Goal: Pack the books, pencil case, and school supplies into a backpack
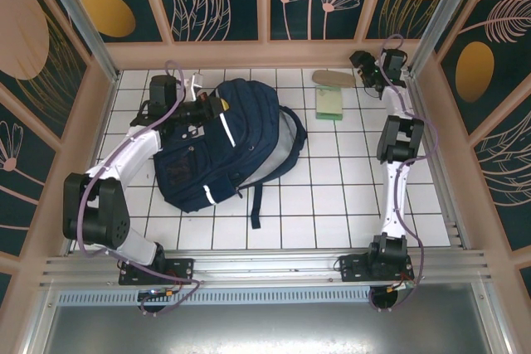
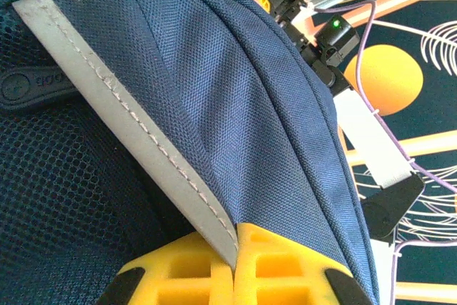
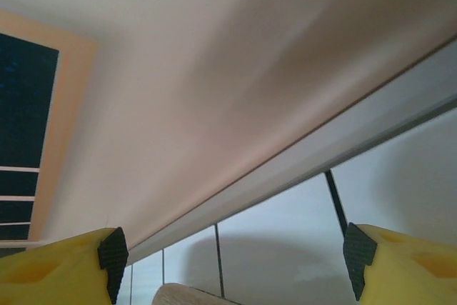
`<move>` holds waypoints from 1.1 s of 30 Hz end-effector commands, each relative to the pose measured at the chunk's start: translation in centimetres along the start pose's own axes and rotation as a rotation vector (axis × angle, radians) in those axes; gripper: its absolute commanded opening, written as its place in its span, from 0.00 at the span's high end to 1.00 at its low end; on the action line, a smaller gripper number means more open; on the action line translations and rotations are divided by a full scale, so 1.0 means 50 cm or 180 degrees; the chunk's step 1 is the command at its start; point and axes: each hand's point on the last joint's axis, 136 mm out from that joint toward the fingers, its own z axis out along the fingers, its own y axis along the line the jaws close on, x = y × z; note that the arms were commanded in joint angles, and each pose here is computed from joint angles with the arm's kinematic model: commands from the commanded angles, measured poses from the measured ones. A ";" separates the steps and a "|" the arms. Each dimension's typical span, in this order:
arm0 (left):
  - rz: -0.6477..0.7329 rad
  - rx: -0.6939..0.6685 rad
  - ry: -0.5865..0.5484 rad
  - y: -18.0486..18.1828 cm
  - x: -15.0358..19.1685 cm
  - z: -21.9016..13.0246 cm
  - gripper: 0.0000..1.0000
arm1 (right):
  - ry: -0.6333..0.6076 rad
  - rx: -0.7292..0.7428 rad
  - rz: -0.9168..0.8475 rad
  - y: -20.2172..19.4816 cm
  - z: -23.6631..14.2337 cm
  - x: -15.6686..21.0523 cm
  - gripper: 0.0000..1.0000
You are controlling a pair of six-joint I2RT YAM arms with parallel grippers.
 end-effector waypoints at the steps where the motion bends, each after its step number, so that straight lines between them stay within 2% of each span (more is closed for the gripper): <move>1: 0.0033 -0.0065 -0.0138 0.014 -0.030 0.005 1.00 | 0.0257 -0.0258 0.0067 0.015 0.032 0.055 0.20; 10: 0.0073 -0.0247 -0.0233 0.042 -0.046 0.013 1.00 | 0.0939 -0.0368 -0.0268 0.057 0.023 0.184 0.24; 18: 0.0146 -0.0264 -0.0227 0.048 -0.038 0.012 1.00 | 0.1243 -0.0286 -0.0646 0.095 -0.018 0.257 0.28; 25: 0.0148 -0.0173 -0.0213 0.038 -0.033 0.011 1.00 | 0.1273 0.0035 -0.1099 0.116 -0.010 0.293 0.21; 33: 0.0135 -0.0092 -0.0206 0.029 -0.032 0.010 1.00 | 0.1212 0.0773 -0.1704 0.082 0.021 0.326 0.14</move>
